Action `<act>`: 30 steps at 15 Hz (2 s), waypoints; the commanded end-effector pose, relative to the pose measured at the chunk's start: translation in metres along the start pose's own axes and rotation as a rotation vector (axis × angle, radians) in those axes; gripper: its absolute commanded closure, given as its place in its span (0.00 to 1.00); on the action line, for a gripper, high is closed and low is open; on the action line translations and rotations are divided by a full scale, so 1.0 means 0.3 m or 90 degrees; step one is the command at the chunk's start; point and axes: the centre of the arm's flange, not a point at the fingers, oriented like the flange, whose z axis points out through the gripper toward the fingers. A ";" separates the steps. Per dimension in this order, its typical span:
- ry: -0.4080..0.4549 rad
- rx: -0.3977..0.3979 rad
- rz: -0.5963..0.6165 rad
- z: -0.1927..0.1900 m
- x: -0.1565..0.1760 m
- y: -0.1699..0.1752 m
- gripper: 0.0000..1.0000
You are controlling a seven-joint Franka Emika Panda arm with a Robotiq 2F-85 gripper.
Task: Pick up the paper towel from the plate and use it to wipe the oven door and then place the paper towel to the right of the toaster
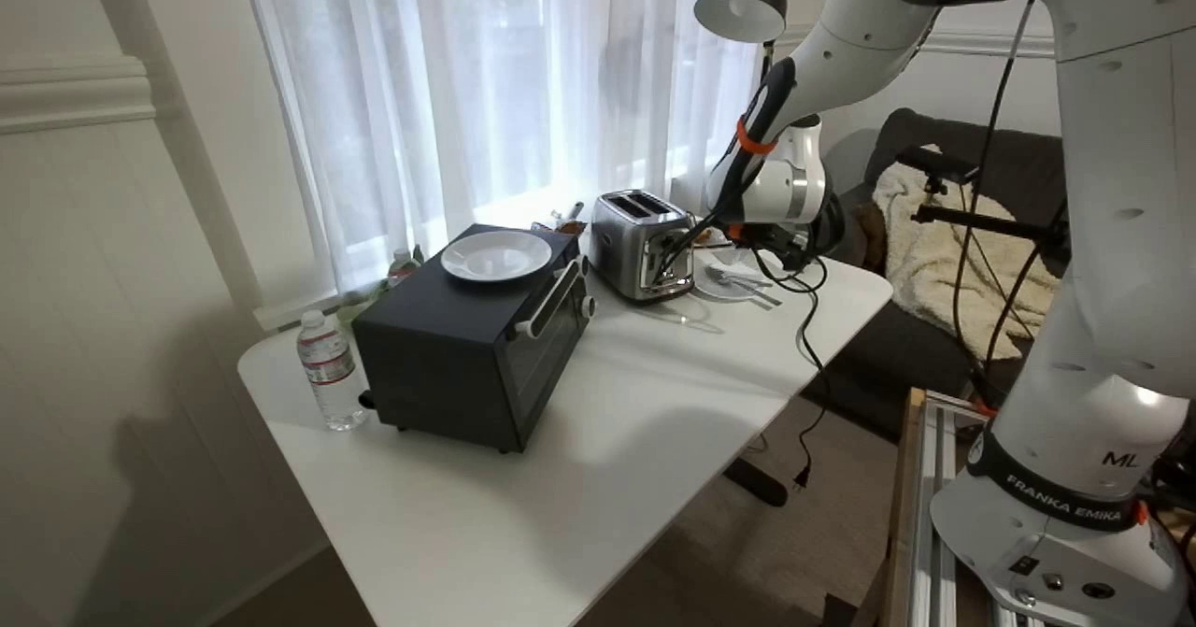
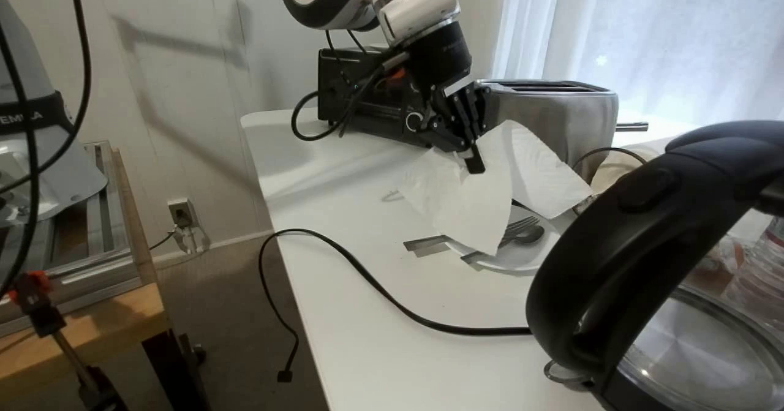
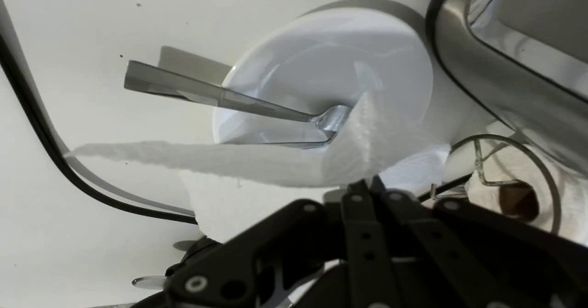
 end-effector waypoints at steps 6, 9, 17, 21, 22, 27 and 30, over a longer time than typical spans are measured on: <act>0.047 0.011 0.036 0.116 0.042 0.026 0.38; 0.007 0.003 0.037 0.052 0.024 0.056 0.18; -0.111 0.041 -0.125 -0.333 -0.127 0.060 0.00; -0.188 0.061 -0.257 -0.499 -0.156 0.064 0.00; -0.184 0.067 -0.300 -0.536 -0.148 0.049 0.00; -0.181 0.083 -0.477 -0.788 -0.104 -0.062 0.00; -0.181 0.115 -0.580 -1.021 -0.124 -0.132 0.00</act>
